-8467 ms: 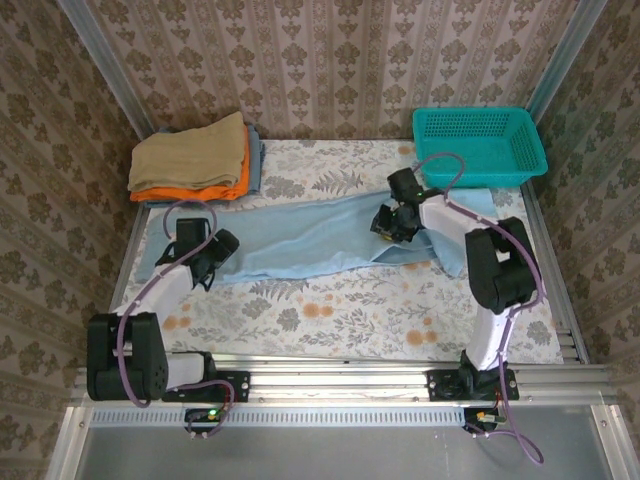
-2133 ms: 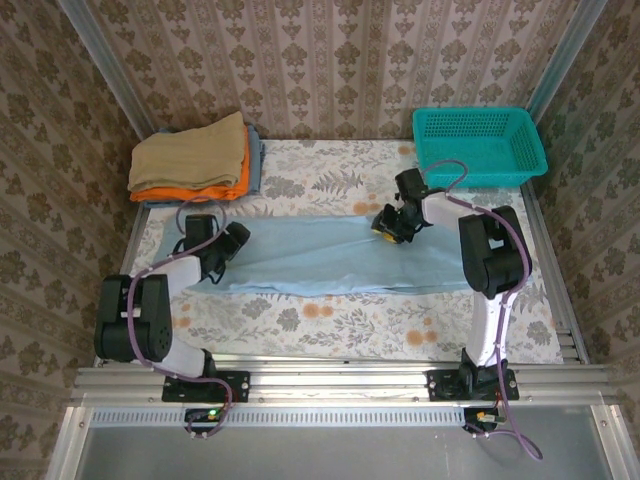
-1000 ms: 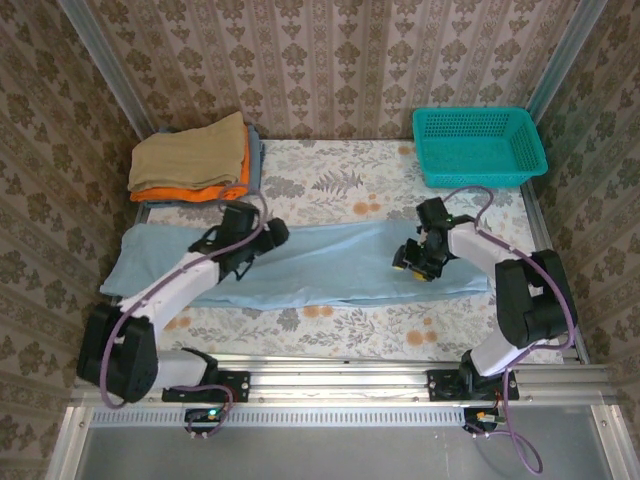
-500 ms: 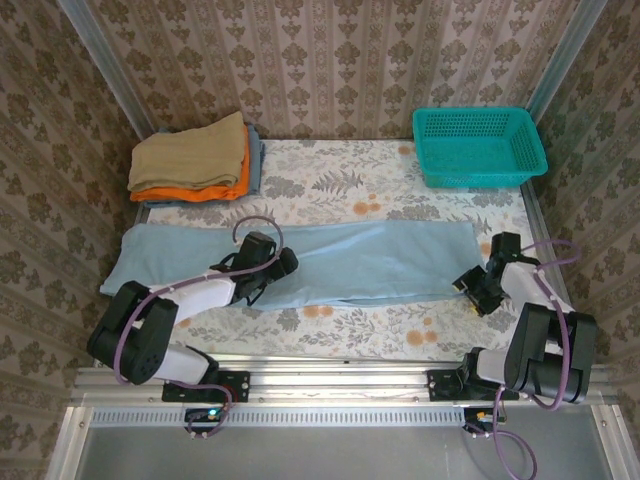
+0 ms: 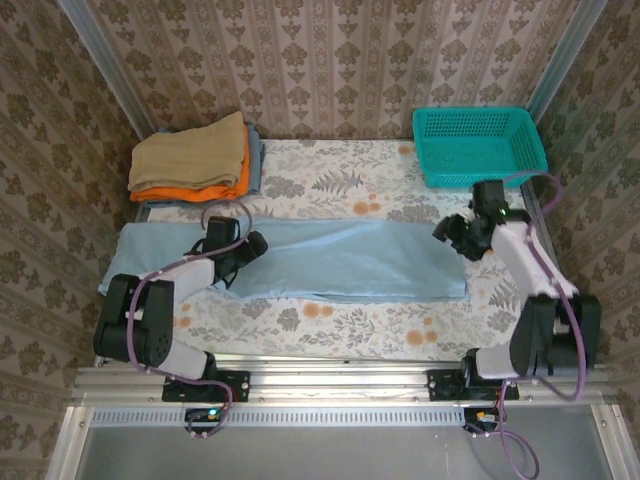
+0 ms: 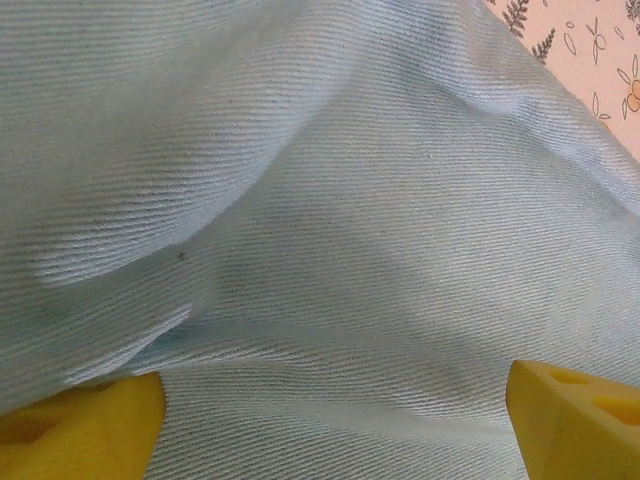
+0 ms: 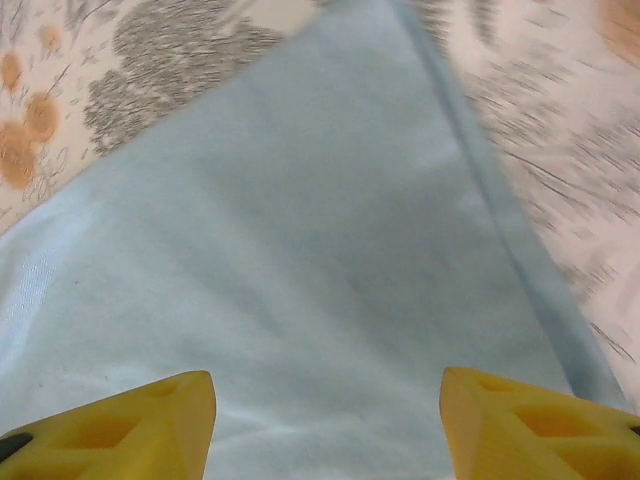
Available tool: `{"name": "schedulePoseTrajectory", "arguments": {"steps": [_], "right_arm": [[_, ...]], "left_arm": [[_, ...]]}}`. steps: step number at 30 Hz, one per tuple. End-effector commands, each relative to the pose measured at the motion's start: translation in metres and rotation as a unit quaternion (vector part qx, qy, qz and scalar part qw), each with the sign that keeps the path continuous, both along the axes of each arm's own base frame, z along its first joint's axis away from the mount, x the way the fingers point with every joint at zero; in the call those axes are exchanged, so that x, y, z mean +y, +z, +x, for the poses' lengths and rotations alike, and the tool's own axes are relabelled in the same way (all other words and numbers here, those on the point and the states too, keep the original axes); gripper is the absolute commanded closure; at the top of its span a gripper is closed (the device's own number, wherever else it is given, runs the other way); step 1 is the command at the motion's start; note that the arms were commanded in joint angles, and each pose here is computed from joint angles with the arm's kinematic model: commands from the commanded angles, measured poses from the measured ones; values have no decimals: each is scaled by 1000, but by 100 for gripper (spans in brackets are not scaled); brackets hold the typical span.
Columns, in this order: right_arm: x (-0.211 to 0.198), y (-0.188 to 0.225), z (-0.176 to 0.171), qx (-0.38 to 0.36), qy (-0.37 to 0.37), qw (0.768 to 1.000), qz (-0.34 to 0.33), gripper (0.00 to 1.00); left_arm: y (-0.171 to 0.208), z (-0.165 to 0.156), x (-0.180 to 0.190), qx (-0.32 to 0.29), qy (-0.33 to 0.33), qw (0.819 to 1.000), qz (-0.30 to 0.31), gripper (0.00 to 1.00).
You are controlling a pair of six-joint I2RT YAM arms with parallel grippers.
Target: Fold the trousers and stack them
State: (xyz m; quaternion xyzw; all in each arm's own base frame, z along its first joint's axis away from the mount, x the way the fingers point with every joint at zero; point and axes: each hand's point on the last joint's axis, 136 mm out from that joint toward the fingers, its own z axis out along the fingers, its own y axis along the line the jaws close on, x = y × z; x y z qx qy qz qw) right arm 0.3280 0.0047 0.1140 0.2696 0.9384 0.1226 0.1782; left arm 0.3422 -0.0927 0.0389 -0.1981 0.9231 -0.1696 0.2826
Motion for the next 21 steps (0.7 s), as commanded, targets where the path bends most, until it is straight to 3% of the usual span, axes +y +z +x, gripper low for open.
{"name": "schedulePoseTrajectory", "arguments": {"steps": [1, 3, 5, 11, 17, 21], "right_arm": [[-12, -15, 3, 61, 38, 996, -59, 31], [-22, -17, 16, 66, 46, 993, -91, 19], [-34, -31, 19, 101, 51, 987, -110, 17], [-39, -74, 8, 174, 58, 980, -77, 25], [-57, -95, 2, 204, 19, 977, -53, 32], [-48, -108, 0, 211, 21, 977, -16, 38]], "left_arm": [[-8, -2, -2, 21, -31, 999, 5, 11], [-6, -2, -6, 18, -39, 999, -5, 11], [-2, -4, -8, 13, -45, 999, -11, 11], [27, -11, -11, -15, -57, 998, -24, 10], [72, -20, -14, -61, -67, 995, -45, 9], [97, -27, -10, -90, -61, 993, -46, 8]]}}
